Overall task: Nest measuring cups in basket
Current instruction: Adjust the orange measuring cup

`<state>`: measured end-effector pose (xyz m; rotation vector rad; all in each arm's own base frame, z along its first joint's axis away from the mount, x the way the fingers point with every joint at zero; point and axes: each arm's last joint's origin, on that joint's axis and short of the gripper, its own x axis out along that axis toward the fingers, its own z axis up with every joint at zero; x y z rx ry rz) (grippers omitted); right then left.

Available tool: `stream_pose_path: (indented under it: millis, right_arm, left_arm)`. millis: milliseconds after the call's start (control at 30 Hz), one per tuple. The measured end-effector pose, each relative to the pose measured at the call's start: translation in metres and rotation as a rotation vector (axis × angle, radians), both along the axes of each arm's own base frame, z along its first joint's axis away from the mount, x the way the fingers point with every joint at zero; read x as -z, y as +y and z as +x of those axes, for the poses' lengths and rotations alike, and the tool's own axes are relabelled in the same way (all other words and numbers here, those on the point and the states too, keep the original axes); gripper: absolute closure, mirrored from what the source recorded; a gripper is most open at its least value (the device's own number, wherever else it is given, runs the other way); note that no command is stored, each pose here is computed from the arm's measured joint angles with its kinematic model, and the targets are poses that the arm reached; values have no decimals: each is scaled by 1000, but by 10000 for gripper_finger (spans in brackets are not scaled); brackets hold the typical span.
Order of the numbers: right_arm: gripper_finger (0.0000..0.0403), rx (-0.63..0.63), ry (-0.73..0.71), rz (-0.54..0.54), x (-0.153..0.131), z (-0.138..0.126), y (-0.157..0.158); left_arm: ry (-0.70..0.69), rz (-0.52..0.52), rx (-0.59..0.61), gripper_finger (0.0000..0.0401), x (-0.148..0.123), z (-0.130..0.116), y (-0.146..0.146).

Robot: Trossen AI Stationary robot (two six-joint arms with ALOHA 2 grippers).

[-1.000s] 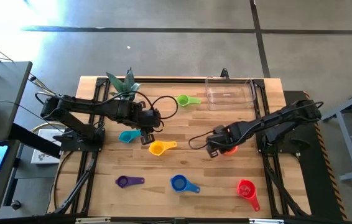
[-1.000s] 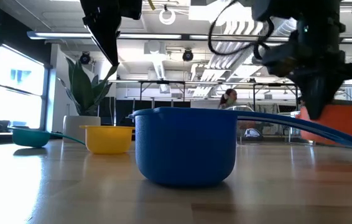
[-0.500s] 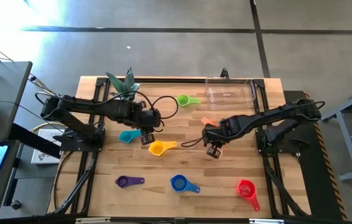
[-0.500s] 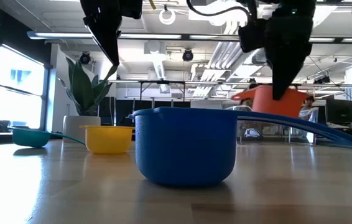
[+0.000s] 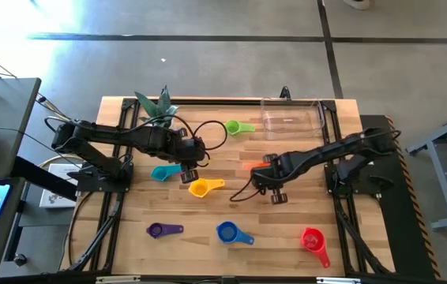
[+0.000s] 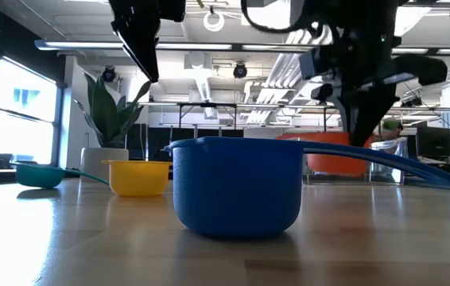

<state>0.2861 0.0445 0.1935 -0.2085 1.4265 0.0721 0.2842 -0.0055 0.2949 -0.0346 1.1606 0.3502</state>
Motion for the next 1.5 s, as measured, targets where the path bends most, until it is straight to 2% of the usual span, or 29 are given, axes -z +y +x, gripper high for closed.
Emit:
stream_pose_path:
  millis: [233,567,867,1167,1500]
  right_arm:
    - [402,23,52,16,16,6,2]
    - [399,40,60,44,18,6,2]
    - [365,13,47,37,18,8,2]
    - [331,41,45,53,18,8,3]
    - [299,135,13,76,-7,19,5]
  left_arm:
    - [0,0,-1,268,0,0,0]
    - [-1,0,-1,268,0,0,0]
    - [-1,-1,-2,268,0,0,0]
    - [0,0,0,268,0,0,0]
    - [0,0,0,268,0,0,0]
